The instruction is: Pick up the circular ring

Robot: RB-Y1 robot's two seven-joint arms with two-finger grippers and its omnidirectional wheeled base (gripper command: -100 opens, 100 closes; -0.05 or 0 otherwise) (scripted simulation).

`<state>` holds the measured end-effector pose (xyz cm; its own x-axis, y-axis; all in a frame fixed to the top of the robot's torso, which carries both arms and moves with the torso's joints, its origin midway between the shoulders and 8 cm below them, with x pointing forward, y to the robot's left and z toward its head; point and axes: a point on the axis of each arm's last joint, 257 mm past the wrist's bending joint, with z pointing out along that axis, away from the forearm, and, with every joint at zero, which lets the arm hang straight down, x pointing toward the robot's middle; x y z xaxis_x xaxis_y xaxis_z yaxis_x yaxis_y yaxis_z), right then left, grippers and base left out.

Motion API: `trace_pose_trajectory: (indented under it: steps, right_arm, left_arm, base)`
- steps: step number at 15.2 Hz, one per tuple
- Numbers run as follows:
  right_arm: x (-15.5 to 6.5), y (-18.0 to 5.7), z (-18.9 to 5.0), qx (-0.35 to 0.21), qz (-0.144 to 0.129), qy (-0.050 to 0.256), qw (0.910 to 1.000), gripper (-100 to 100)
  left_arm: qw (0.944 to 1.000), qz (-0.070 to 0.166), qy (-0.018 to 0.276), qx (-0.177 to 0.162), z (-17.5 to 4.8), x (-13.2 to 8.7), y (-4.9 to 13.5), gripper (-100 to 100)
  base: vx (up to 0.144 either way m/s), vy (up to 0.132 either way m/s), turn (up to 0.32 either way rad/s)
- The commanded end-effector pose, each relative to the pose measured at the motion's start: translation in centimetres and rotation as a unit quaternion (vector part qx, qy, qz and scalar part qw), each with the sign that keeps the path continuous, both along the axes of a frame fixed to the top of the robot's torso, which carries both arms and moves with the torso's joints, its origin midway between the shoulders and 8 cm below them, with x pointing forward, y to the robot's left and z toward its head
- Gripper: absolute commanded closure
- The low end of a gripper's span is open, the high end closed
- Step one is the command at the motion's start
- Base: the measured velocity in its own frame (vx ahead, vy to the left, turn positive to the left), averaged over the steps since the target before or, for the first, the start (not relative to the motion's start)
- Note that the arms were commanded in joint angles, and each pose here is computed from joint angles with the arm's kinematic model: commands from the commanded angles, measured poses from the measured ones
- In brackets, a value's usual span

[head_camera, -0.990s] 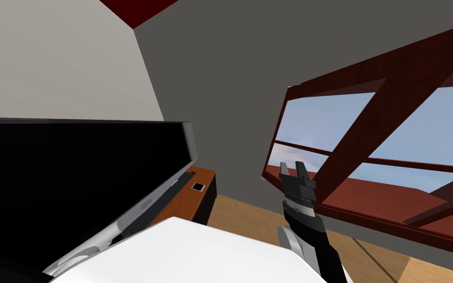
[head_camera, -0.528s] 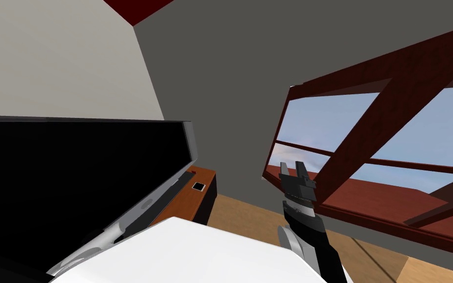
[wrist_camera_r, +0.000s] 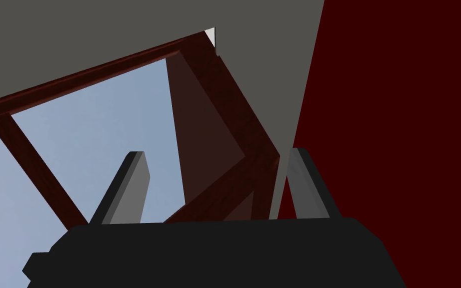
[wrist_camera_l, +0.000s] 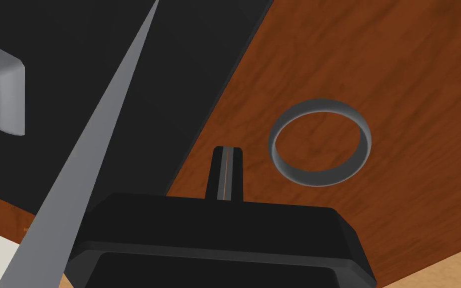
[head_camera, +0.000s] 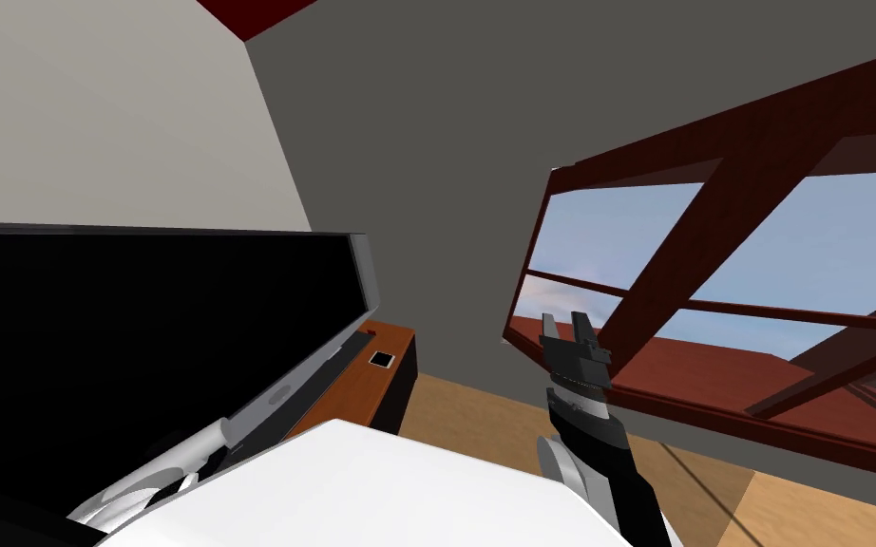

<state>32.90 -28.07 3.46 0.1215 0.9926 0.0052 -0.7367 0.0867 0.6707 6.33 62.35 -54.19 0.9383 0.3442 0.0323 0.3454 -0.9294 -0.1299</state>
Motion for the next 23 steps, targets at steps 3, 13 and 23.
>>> trace_pose_trajectory:
  steps: [3, 13, 23]
  right_arm:
    - [0.0, 0.0, 0.0, 0.0, 0.0, 0.0, 1.0, 0]
    - [0.0, 0.0, 0.0, 0.0, 0.0, 0.0, 1.0, 0]
    - [0.0, 0.0, 0.0, 0.0, 0.0, 0.0, 1.0, 0]
  left_arm:
    - [0.9994, -0.016, 0.005, 0.03, 1.8, 0.2, 2.6, -100]
    - [0.9993, -0.008, -0.009, -0.036, -0.7, 1.9, -2.8, -100]
    - [0.9976, 0.024, -0.02, -0.062, -4.0, 0.6, -7.0, -100]
  base:
    - [-0.034, -0.031, -0.064]
    - [0.0, -0.099, -0.031]
    - [-0.007, 0.04, -0.032]
